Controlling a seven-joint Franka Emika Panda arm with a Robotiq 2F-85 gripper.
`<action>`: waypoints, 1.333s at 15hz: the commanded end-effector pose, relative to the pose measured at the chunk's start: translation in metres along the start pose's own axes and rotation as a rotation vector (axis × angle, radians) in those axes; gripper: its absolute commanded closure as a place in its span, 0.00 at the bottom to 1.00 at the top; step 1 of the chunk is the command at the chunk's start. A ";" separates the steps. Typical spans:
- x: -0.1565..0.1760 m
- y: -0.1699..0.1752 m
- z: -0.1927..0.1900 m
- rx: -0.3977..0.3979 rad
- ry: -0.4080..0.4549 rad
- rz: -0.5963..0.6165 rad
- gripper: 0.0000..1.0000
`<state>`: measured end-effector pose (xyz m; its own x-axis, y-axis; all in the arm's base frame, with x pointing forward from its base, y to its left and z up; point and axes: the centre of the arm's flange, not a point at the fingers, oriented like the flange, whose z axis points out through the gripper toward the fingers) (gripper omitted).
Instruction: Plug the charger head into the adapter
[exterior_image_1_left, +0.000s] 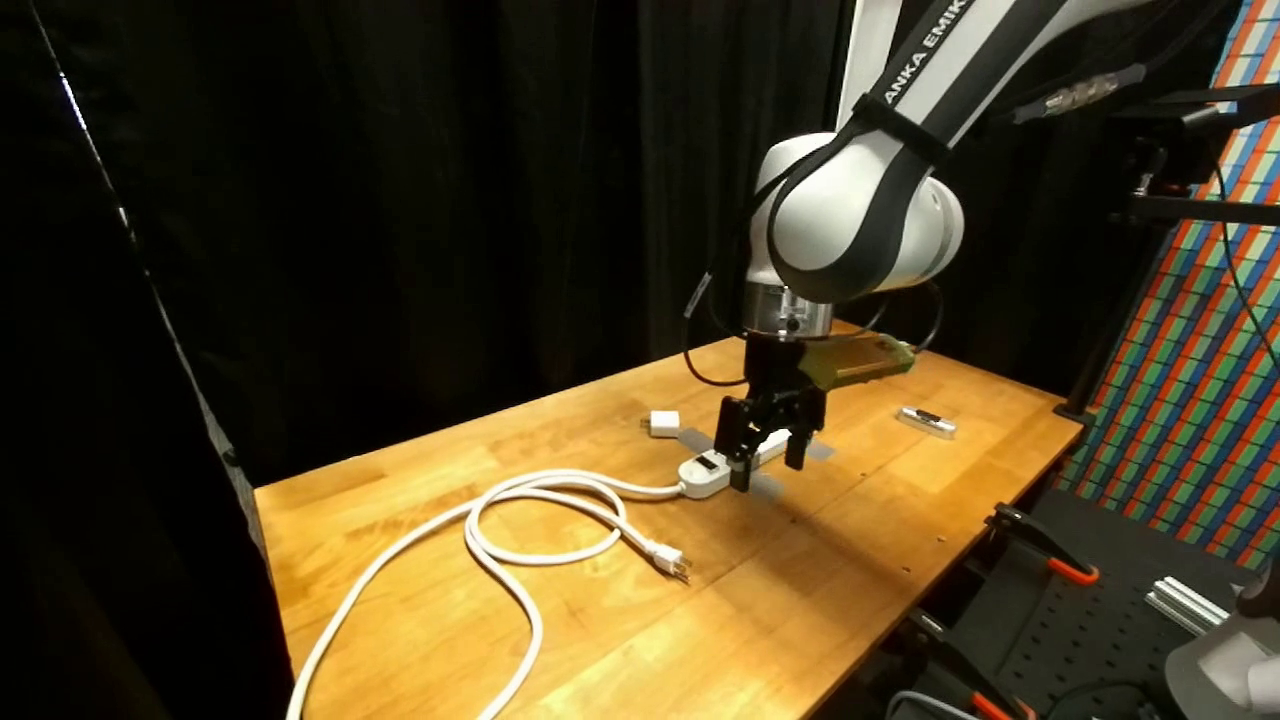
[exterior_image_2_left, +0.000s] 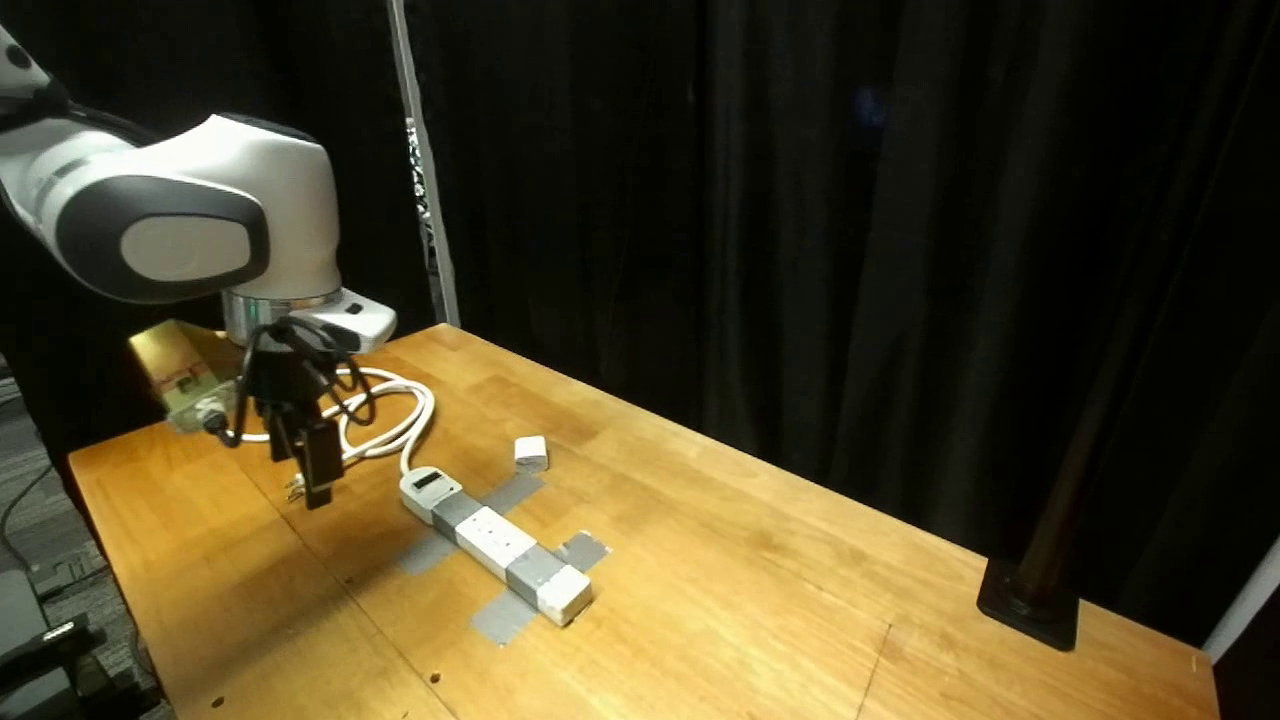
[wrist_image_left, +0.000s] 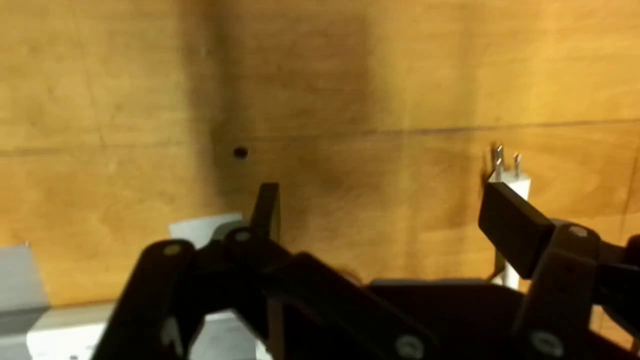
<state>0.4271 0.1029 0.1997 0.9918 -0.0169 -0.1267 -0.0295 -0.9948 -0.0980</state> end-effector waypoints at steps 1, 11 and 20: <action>0.072 0.011 0.006 -0.080 0.185 -0.064 0.00; 0.176 0.079 0.004 0.111 0.484 -0.165 0.00; 0.176 0.064 0.007 0.136 0.481 -0.136 0.00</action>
<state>0.5991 0.0366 0.1638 0.9319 0.0348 0.3612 0.1192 -0.9695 -0.2140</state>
